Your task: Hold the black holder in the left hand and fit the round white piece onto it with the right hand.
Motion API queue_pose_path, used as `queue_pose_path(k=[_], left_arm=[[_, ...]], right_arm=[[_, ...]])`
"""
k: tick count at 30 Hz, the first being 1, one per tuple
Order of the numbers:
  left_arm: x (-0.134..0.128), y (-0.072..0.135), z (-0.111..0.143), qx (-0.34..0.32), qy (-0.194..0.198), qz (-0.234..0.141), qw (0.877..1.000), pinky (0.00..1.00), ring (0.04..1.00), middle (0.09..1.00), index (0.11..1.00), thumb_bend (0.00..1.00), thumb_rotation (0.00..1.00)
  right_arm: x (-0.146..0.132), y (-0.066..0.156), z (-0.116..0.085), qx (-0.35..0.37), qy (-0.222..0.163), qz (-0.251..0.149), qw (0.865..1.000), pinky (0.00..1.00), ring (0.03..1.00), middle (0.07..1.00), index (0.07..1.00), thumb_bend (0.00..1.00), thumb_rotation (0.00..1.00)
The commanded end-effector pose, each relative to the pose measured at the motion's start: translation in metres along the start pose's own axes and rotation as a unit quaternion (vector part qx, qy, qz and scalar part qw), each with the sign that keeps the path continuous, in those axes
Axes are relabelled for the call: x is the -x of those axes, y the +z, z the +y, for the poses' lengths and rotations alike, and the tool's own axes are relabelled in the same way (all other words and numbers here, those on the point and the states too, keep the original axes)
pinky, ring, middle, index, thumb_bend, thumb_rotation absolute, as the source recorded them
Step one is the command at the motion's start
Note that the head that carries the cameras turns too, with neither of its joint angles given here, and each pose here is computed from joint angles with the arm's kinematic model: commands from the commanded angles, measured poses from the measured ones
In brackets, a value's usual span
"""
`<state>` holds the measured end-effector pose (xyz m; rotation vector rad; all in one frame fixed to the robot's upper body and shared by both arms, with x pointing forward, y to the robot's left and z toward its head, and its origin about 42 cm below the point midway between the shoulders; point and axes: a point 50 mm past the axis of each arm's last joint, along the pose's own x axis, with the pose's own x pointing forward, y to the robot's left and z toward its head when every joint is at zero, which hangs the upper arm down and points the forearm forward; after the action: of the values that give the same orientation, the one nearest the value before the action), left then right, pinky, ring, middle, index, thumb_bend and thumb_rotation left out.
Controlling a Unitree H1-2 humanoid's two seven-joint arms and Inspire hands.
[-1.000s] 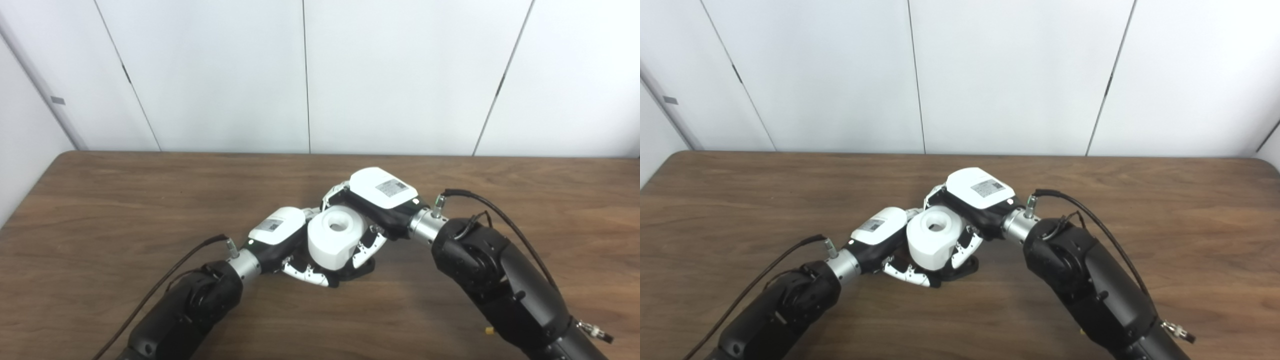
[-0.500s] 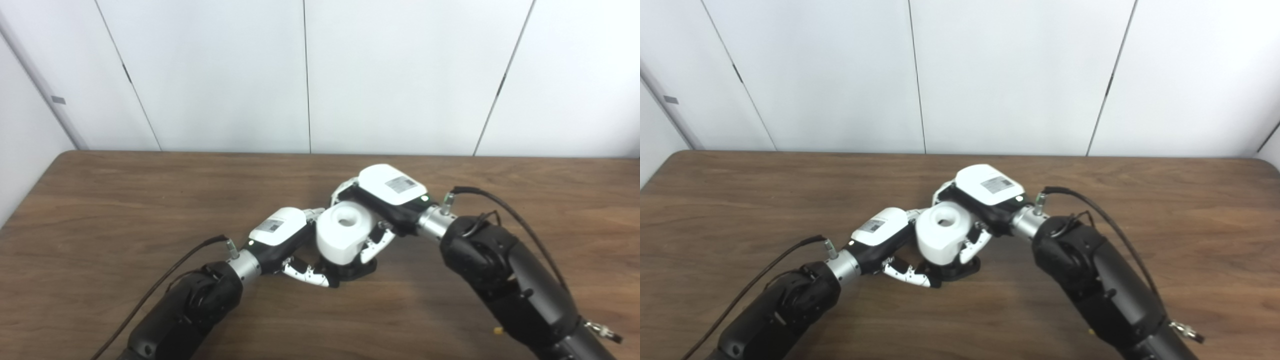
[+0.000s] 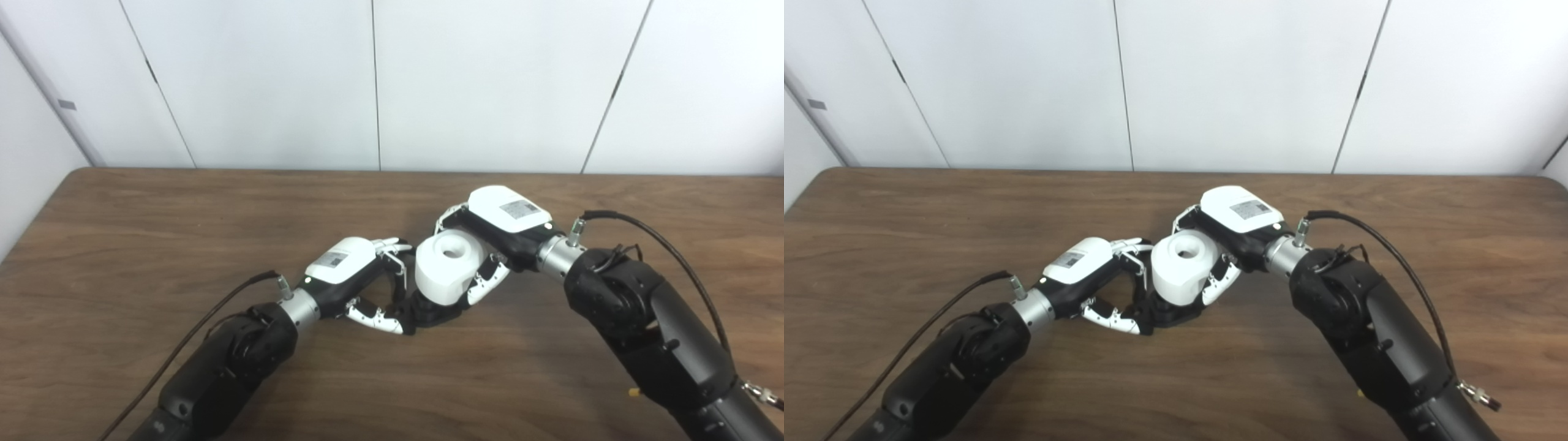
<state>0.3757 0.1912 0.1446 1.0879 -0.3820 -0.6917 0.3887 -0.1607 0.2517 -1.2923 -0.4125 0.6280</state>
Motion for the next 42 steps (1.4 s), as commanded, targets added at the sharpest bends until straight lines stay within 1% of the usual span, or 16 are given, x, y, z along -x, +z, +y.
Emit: queue_pose_path(k=[1, 5, 9, 12, 17, 21, 32, 37, 42], left_arm=[[0.003, 0.001, -0.019, -0.005, -0.053, 0.008, 0.999, 0.90, 0.941, 0.888, 0.484, 0.52, 0.06], [0.003, 0.002, -0.019, -0.008, -0.051, 0.010, 0.999, 0.89, 0.940, 0.891, 0.484, 0.52, 0.06], [0.002, 0.002, -0.019, -0.006, -0.050, 0.010, 0.999, 0.90, 0.941, 0.892, 0.484, 0.52, 0.06], [0.001, 0.002, -0.020, -0.005, -0.050, 0.009, 0.999, 0.90, 0.941, 0.893, 0.484, 0.52, 0.06], [0.000, 0.002, -0.020, -0.007, -0.050, 0.007, 0.999, 0.89, 0.939, 0.887, 0.484, 0.52, 0.06], [0.000, 0.003, -0.021, -0.009, -0.054, 0.009, 0.998, 0.89, 0.940, 0.892, 0.485, 0.52, 0.06], [0.002, 0.002, -0.023, -0.009, -0.050, 0.004, 0.999, 0.89, 0.940, 0.889, 0.484, 0.52, 0.06], [0.002, 0.003, -0.022, -0.008, -0.053, 0.006, 0.999, 0.90, 0.942, 0.891, 0.485, 0.52, 0.06], [0.002, 0.003, -0.023, -0.008, -0.050, 0.004, 0.999, 0.89, 0.936, 0.884, 0.484, 0.52, 0.06]], right_arm=[[0.001, 0.000, -0.007, 0.019, 0.005, -0.009, 1.000, 0.74, 0.745, 0.705, 0.479, 0.53, 0.15], [0.002, 0.000, -0.005, 0.015, 0.007, -0.011, 1.000, 0.73, 0.746, 0.705, 0.479, 0.53, 0.15], [0.000, 0.004, -0.005, 0.008, 0.010, -0.012, 1.000, 0.74, 0.757, 0.712, 0.479, 0.53, 0.15], [-0.002, 0.011, -0.006, 0.010, 0.008, -0.021, 1.000, 0.75, 0.763, 0.719, 0.479, 0.53, 0.15], [-0.005, 0.020, -0.006, 0.009, 0.004, -0.038, 0.999, 0.73, 0.740, 0.708, 0.478, 0.53, 0.15], [-0.006, 0.025, -0.006, 0.009, 0.003, -0.047, 0.999, 0.75, 0.734, 0.704, 0.478, 0.52, 0.15], [-0.006, 0.027, -0.005, 0.001, 0.006, -0.041, 0.999, 0.76, 0.749, 0.710, 0.479, 0.53, 0.15], [-0.007, 0.027, -0.012, -0.002, -0.001, -0.039, 0.999, 0.78, 0.754, 0.711, 0.479, 0.52, 0.15], [-0.008, 0.029, -0.026, -0.011, -0.024, -0.039, 0.999, 0.77, 0.753, 0.709, 0.478, 0.53, 0.15]])
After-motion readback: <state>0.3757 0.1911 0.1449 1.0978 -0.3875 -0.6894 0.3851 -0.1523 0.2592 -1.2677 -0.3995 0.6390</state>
